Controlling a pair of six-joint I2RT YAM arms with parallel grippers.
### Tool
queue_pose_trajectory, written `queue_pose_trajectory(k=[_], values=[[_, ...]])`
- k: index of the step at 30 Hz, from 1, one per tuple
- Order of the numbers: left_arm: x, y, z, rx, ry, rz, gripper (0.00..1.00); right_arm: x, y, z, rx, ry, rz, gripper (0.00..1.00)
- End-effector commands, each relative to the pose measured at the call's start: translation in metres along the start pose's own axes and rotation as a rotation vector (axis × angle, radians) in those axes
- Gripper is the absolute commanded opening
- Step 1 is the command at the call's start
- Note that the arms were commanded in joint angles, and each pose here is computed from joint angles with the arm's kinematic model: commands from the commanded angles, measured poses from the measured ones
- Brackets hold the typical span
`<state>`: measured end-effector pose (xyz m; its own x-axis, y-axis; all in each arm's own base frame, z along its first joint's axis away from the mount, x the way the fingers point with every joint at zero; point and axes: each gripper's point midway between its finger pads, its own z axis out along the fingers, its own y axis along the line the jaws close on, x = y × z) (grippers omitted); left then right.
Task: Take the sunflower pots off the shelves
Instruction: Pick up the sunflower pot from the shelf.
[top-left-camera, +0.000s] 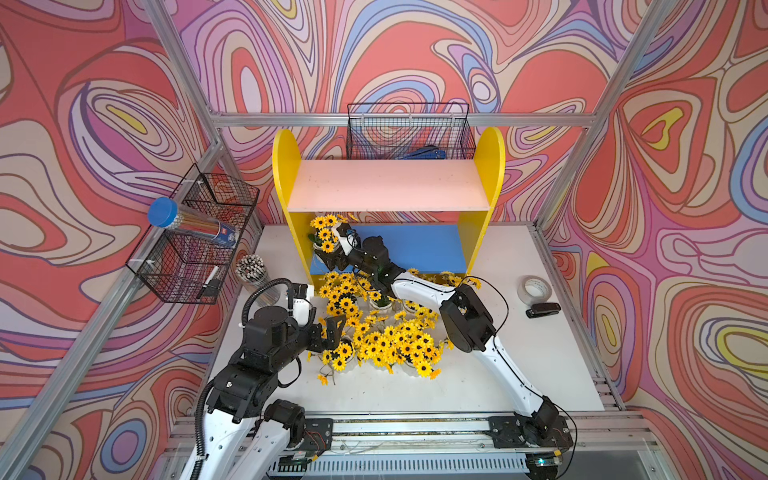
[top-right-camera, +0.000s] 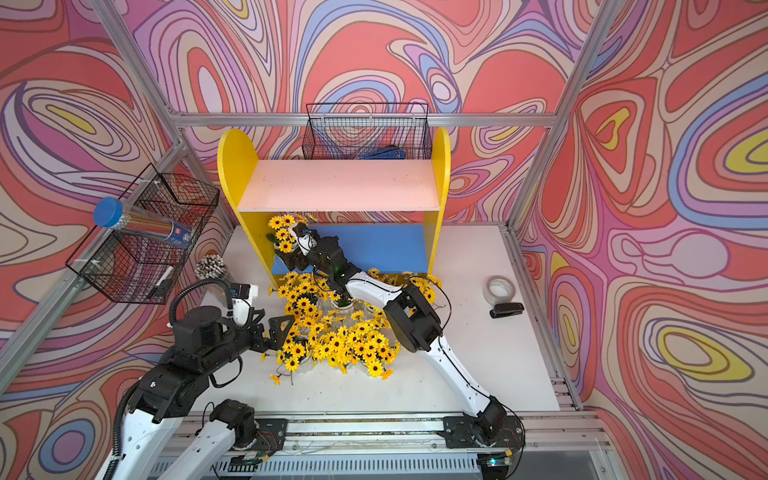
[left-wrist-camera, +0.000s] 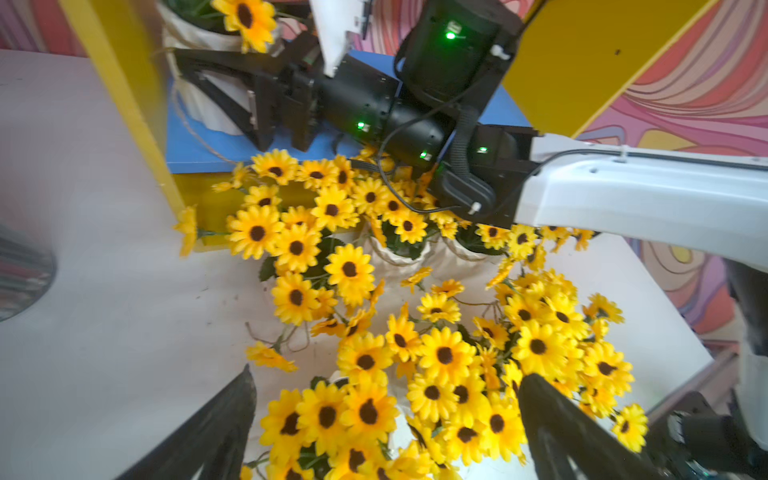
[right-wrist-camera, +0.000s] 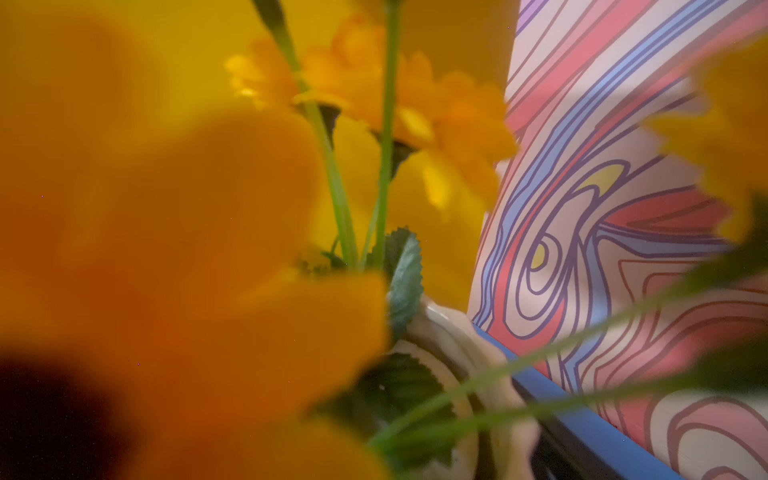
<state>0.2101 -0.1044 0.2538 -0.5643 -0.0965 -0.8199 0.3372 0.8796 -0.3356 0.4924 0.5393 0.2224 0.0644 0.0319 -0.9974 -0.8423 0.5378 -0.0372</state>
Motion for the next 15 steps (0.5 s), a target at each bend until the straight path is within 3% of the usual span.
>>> queue_pose_trajectory(k=[1,5,6,8,15], values=[[-0.002,-0.017,0.001,0.099,-0.003,0.027,1.0,0.006,0.003,0.0,-0.022,0.007,0.017,0.77],[-0.003,-0.015,-0.001,0.086,-0.015,0.027,1.0,0.004,0.004,-0.001,-0.03,0.007,0.012,0.51],[-0.003,-0.014,-0.002,0.08,-0.018,0.026,1.0,0.004,0.004,-0.002,-0.031,0.009,0.008,0.39],[-0.004,-0.013,-0.002,0.074,-0.021,0.027,1.0,0.003,0.004,-0.004,-0.028,0.006,0.005,0.0],[-0.003,-0.01,0.0,0.061,-0.015,0.026,1.0,-0.005,0.004,-0.011,-0.015,-0.013,0.0,0.0]])
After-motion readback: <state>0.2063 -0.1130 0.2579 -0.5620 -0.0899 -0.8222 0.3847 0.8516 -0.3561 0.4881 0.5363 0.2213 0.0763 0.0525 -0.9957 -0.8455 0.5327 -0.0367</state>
